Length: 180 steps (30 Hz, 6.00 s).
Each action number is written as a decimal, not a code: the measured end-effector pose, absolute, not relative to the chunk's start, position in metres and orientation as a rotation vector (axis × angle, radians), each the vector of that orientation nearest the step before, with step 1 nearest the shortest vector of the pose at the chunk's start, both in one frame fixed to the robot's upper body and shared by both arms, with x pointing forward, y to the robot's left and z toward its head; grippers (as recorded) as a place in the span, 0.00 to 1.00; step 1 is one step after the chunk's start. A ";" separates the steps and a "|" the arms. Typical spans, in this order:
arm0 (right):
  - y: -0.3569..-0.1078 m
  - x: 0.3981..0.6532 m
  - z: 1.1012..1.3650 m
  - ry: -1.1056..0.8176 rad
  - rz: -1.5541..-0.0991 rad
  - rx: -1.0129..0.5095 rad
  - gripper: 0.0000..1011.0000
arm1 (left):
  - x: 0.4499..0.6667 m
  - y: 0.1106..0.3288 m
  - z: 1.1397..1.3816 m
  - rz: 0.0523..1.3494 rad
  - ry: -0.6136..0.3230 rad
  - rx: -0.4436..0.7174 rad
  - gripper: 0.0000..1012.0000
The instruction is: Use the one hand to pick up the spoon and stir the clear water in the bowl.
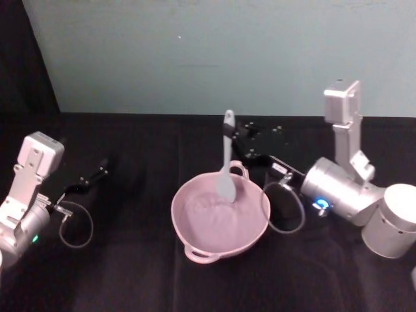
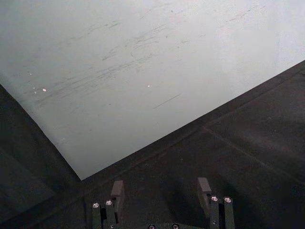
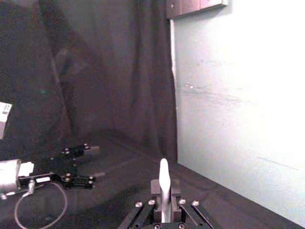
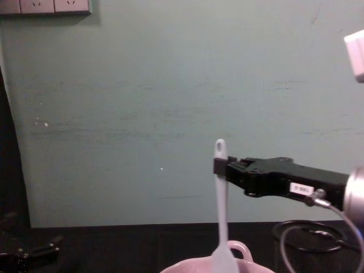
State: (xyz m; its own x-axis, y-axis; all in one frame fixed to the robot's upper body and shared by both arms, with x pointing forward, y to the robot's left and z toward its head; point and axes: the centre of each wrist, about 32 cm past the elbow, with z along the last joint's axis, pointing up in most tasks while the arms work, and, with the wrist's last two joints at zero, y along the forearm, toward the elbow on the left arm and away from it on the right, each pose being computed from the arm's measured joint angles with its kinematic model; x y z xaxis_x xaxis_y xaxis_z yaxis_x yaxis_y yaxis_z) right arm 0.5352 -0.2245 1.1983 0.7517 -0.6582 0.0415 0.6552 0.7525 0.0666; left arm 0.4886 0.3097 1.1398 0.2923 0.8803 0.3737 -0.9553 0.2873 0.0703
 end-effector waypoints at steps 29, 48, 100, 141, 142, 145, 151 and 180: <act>-0.198 0.499 1.197 -0.027 -0.581 0.102 0.12 | 0.489 0.310 1.140 1.248 -0.285 0.304 0.99; -0.214 0.536 1.198 -0.040 -0.729 0.056 0.12 | 0.489 0.310 1.140 1.248 -0.285 0.304 0.99; -0.201 0.538 1.198 -0.031 -0.718 0.083 0.12 | 0.489 0.310 1.140 1.248 -0.285 0.304 0.99; -0.192 0.497 1.194 -0.035 -0.621 0.072 0.12 | 0.489 0.310 1.140 1.248 -0.285 0.305 0.99; -0.190 0.501 1.192 -0.027 -0.626 0.075 0.12 | 0.489 0.310 1.140 1.248 -0.285 0.304 0.99; -0.189 0.507 1.190 -0.018 -0.637 0.077 0.12 | 0.489 0.310 1.140 1.248 -0.285 0.304 0.99; -0.198 0.525 1.187 -0.010 -0.713 0.077 0.12 | 0.489 0.310 1.140 1.248 -0.285 0.304 0.99; -0.213 0.488 1.196 -0.056 -0.683 0.035 0.12 | 0.489 0.310 1.140 1.248 -0.285 0.304 0.99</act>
State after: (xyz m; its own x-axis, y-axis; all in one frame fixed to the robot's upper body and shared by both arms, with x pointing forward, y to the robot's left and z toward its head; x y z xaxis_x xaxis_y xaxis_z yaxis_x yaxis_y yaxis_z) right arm 0.4877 -0.2128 1.1961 0.7744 -0.6315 0.0401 0.6296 0.7753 0.0506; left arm 0.4886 0.3097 1.1398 0.2923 0.8803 0.3738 -0.9553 0.2873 0.0703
